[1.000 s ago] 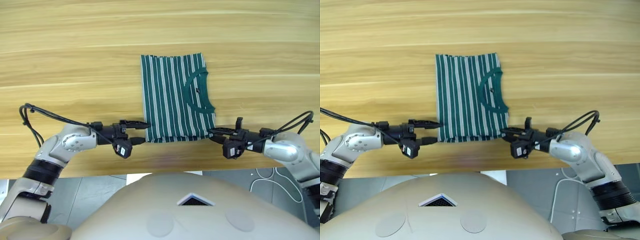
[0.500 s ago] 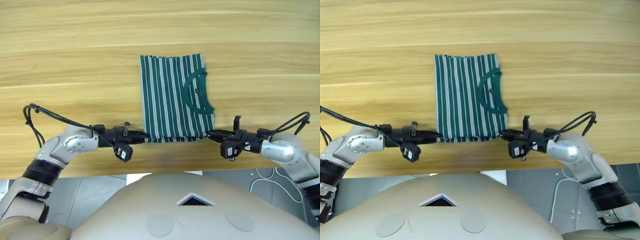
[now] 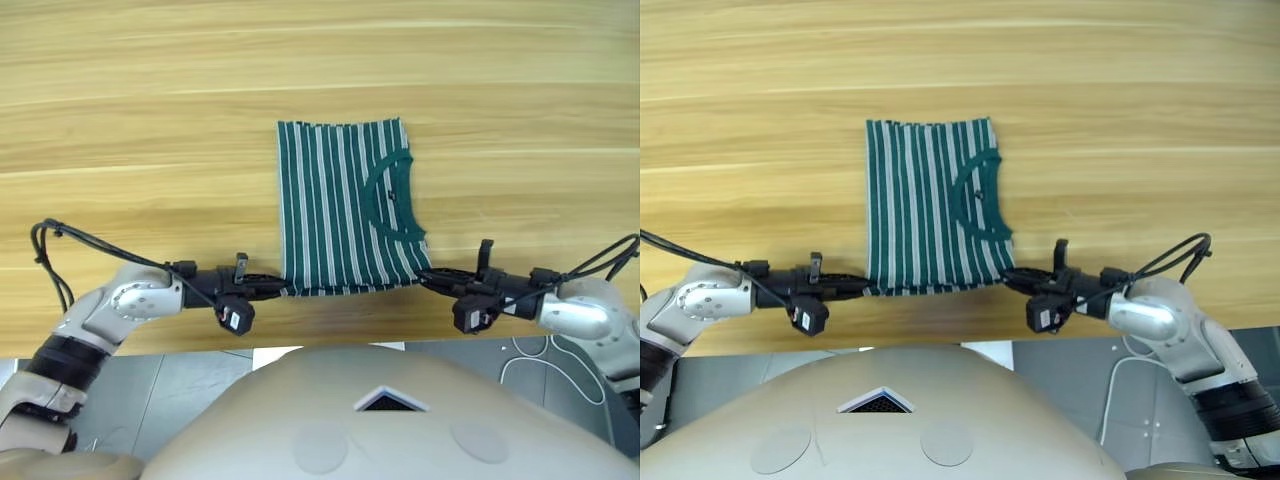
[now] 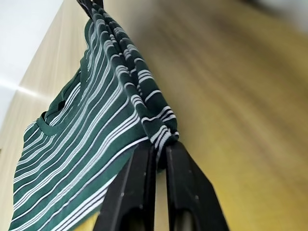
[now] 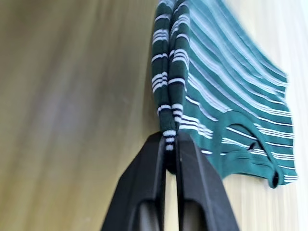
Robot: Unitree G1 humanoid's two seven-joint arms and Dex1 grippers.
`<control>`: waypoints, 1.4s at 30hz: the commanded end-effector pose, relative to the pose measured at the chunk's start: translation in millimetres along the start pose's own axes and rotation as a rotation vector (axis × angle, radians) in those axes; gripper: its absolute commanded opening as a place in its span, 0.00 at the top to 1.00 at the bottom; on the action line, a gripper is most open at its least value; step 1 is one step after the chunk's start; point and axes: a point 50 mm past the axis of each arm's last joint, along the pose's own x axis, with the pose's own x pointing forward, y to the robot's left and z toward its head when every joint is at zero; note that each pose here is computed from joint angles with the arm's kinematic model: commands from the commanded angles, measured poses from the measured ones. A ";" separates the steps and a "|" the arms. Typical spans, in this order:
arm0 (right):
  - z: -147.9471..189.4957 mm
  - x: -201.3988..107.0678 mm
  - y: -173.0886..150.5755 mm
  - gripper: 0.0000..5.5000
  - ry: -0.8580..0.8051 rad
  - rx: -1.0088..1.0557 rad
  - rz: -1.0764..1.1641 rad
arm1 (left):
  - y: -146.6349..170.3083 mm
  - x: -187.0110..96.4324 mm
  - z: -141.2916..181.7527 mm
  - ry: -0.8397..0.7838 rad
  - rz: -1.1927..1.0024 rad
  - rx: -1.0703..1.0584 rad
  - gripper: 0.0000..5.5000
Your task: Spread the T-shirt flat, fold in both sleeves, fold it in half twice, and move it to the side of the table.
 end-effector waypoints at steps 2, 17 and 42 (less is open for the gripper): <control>13.3 -20.6 -3.3 0.98 -0.054 -0.004 -0.006 | -6.1 -15.5 16.9 -0.082 -0.002 -0.050 0.97; 8.1 -21.1 -15.0 0.98 -0.013 0.008 -0.118 | 17.4 -19.4 -4.9 -0.105 0.227 -0.193 0.97; -68.4 65.0 -86.4 0.98 0.301 -0.053 -0.397 | 85.4 20.5 -90.7 0.114 0.657 -0.440 0.97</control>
